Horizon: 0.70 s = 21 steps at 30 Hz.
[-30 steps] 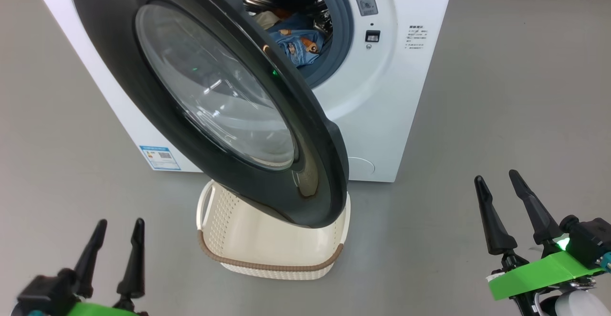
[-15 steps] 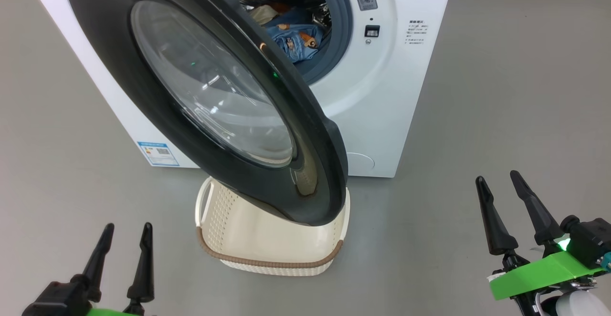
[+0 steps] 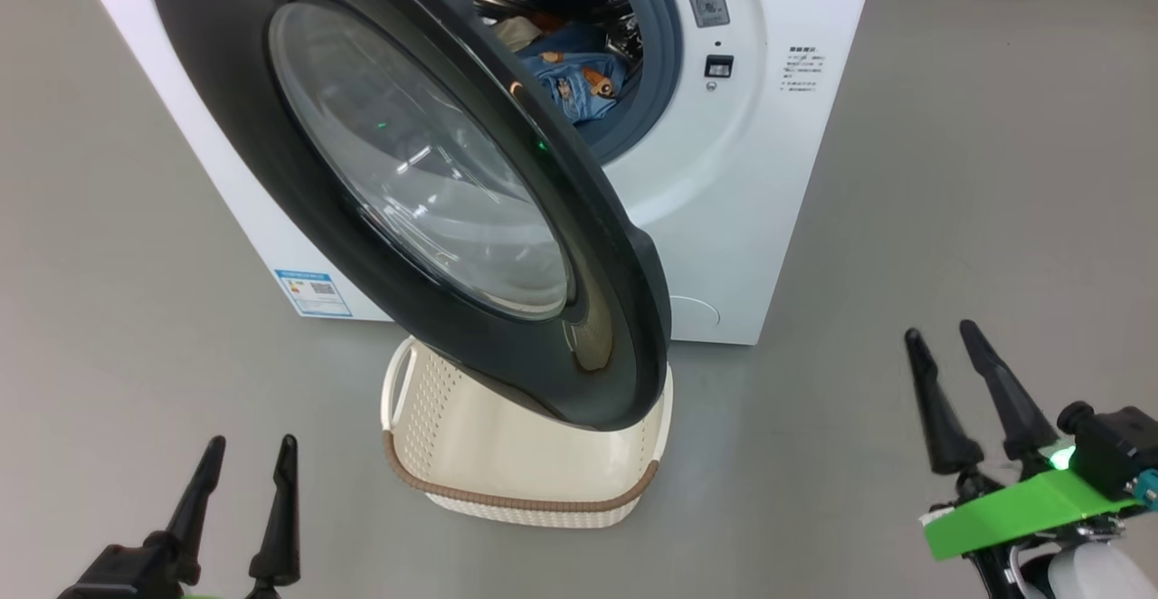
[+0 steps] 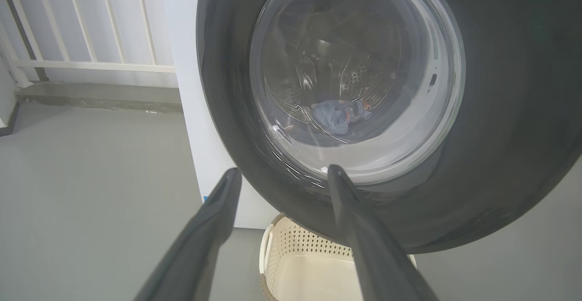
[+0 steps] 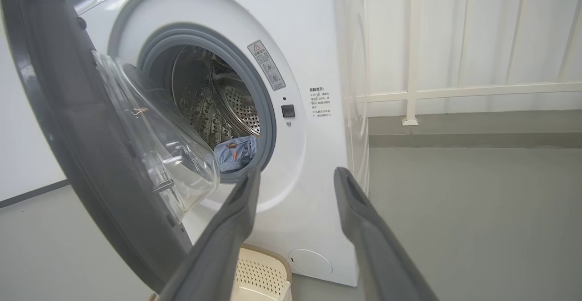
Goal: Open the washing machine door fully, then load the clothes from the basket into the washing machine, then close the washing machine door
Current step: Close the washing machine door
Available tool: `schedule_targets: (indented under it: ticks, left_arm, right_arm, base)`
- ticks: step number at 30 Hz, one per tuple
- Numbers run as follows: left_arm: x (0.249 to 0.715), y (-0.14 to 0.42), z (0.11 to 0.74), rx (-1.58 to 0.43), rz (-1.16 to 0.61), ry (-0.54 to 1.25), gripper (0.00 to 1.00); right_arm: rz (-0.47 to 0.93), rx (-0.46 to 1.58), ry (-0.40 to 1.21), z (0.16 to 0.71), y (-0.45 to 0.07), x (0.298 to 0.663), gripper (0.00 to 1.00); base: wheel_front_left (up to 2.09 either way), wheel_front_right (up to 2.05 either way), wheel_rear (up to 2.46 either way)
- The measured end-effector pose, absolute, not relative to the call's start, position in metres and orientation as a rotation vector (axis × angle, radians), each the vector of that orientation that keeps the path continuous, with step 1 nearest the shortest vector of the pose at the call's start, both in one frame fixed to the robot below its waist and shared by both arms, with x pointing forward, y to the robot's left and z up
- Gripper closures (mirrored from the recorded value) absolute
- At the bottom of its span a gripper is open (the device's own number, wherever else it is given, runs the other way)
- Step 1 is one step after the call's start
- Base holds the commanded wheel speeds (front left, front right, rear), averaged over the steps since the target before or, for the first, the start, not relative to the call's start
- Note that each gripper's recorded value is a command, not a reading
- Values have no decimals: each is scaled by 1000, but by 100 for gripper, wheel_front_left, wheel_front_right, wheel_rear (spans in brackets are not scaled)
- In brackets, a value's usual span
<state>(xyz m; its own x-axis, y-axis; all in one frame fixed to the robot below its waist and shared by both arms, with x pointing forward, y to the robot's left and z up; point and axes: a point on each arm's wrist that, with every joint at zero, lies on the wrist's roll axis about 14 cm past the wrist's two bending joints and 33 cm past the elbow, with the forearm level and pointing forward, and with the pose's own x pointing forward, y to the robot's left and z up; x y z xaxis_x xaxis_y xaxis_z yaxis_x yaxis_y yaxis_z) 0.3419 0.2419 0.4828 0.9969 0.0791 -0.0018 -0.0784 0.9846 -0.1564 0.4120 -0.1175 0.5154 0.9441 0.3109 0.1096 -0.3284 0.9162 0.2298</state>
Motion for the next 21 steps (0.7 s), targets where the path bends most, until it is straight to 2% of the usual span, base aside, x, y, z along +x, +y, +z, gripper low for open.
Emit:
schedule_targets:
  ticks: [11,21]
  left_arm:
    - [325,249,483,-156,109,-8,0]
    - [310,257,491,-155,139,-39,0]
  right_arm:
    - [401,241,-165,551,-95,425,100]
    - [517,241,-327,611,-63,421,100]
  base:
    - [0,0,0]
    - [0,0,0]
